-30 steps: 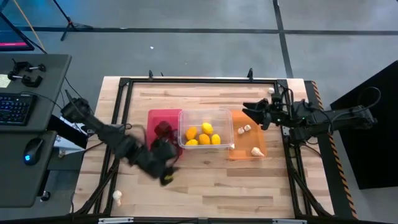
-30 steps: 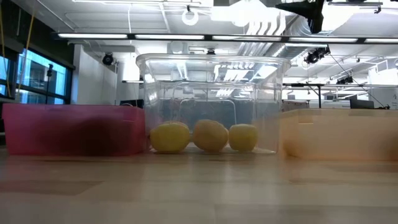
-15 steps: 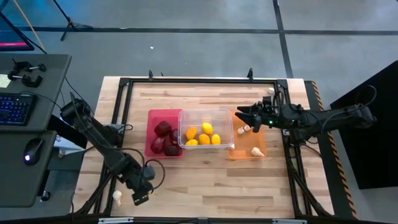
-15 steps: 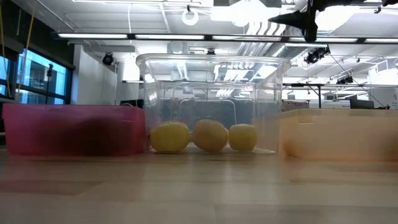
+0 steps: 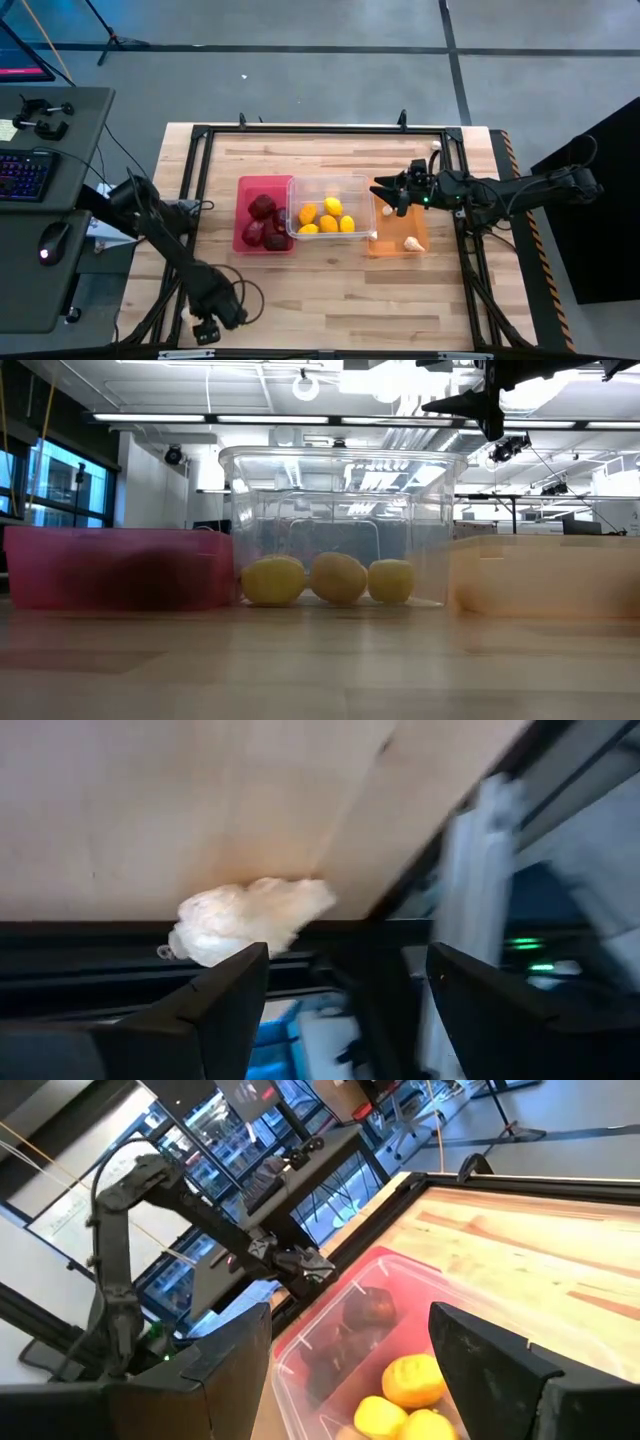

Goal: Sort produce into baskets
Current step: Put the white garlic into the orange bin

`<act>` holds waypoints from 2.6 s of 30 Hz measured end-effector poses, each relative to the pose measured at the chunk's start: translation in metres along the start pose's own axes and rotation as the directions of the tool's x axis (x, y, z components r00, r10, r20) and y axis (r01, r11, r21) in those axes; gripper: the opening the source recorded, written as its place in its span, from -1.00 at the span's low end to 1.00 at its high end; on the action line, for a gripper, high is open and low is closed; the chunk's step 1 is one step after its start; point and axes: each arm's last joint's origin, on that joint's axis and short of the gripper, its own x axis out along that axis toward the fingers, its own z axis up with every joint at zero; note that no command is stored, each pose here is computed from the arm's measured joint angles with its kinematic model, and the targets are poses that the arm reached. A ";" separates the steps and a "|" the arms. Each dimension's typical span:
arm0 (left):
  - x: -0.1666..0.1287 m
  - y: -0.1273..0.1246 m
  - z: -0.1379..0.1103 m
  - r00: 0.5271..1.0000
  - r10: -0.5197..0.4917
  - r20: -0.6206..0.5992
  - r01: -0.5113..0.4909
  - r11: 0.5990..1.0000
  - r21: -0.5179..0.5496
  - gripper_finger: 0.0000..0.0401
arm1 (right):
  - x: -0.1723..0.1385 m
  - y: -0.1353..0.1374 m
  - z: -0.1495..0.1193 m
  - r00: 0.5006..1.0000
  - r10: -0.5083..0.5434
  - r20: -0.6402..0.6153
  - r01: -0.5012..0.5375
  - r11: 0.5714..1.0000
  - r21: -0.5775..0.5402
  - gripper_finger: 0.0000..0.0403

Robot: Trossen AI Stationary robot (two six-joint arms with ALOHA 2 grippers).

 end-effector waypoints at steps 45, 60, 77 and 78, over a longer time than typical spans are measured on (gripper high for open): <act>-0.024 0.016 -0.044 0.894 0.260 0.365 -0.364 0.897 0.252 0.29 | 0.000 0.000 0.000 1.000 -0.001 -0.007 0.001 1.000 0.008 0.30; -0.003 -0.006 -0.023 0.945 0.087 0.314 0.129 0.784 -0.608 0.29 | -0.002 0.000 -0.009 0.997 -0.017 -0.076 0.017 1.000 0.005 0.30; 0.019 0.003 -0.002 0.903 0.270 0.333 0.094 0.634 -0.768 0.29 | -0.003 -0.001 -0.010 0.996 -0.026 -0.085 0.027 1.000 0.004 0.30; 0.019 0.004 -0.002 0.902 0.279 0.330 0.088 0.630 -0.772 0.29 | -0.003 -0.001 -0.010 0.996 -0.026 -0.085 0.027 1.000 0.011 0.30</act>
